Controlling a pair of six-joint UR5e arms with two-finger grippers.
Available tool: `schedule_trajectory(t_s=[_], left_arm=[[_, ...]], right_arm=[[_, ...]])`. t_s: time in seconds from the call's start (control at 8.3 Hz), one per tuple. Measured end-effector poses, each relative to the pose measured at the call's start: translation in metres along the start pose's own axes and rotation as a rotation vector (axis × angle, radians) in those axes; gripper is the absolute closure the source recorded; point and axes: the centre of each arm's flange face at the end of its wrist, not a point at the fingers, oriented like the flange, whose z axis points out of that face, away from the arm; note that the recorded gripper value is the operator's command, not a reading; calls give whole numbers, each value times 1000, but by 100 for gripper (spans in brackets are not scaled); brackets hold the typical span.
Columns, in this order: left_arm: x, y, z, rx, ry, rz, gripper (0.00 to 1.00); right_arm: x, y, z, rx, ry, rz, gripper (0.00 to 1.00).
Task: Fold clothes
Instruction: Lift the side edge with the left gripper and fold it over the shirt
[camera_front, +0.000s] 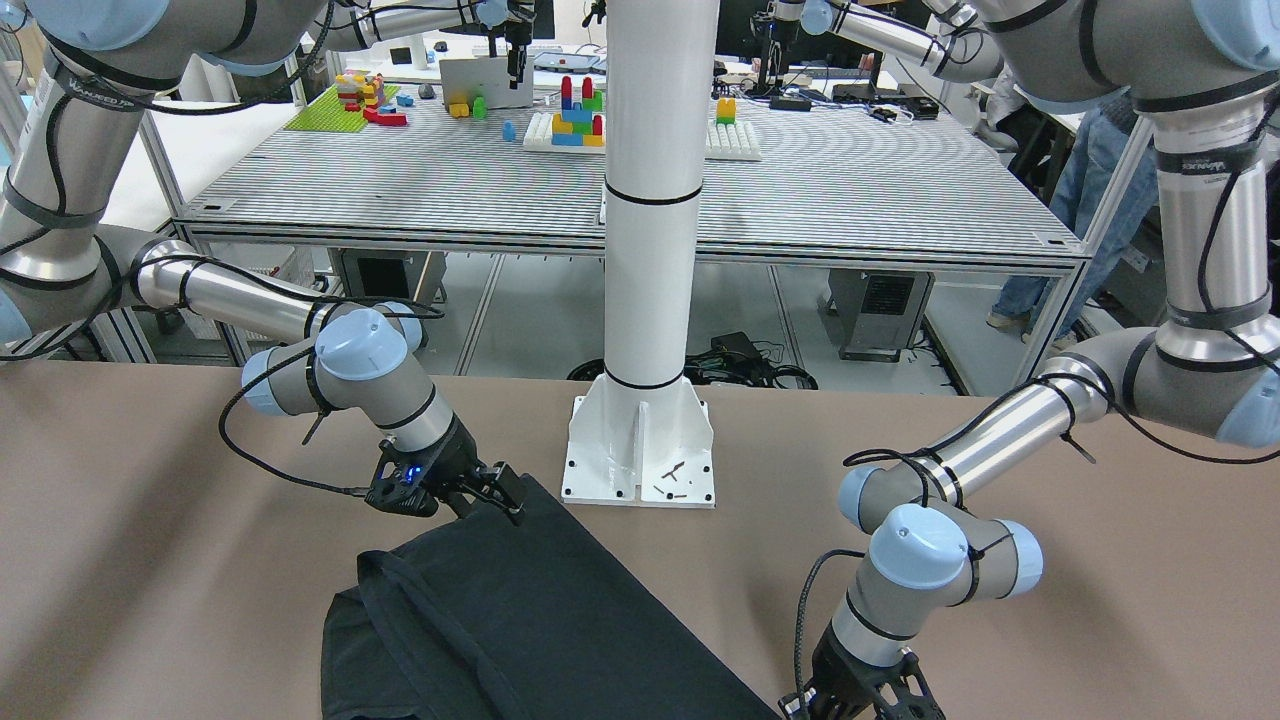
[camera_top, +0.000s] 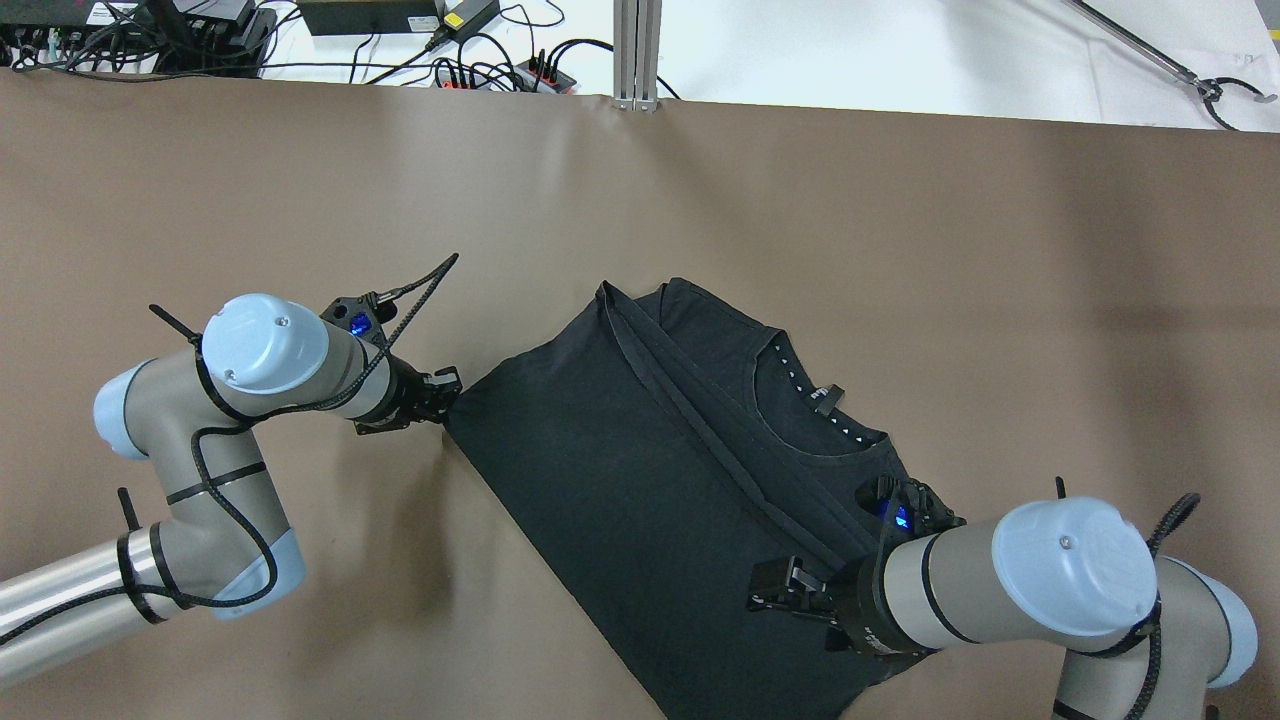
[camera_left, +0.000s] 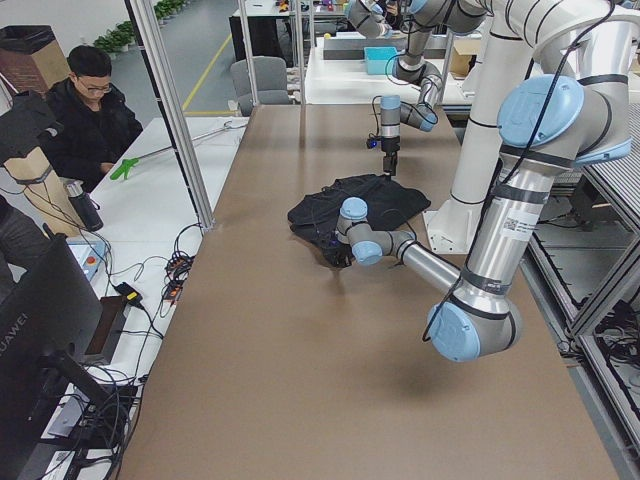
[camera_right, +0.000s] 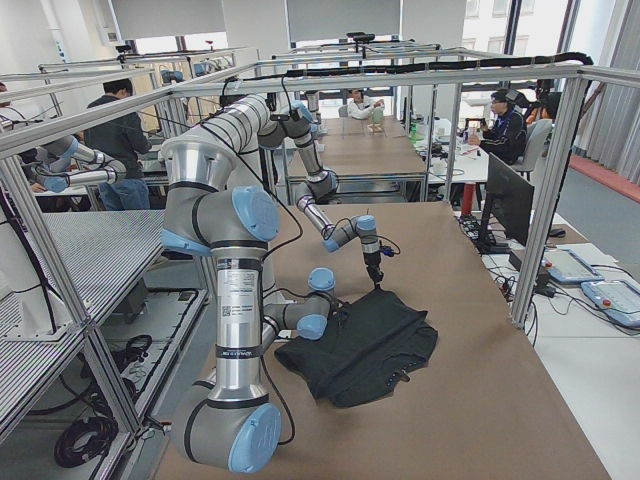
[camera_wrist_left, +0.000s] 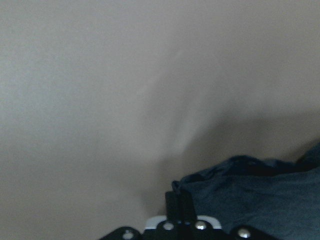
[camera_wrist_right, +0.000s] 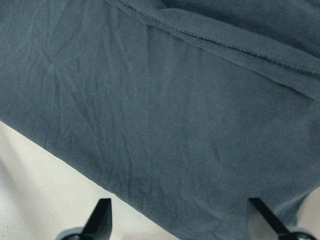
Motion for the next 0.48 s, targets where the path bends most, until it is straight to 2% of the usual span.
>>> schedule_trajectory(t_s=[0.24,0.48], left_arm=[[-2,-34,-19,19,7,22,100],[-6,-91,-28,56,-11,70,100]], right_arm=[[-1,-1,0,13,-3,0,5],[-1,-3,-1,23,-5,1,5]])
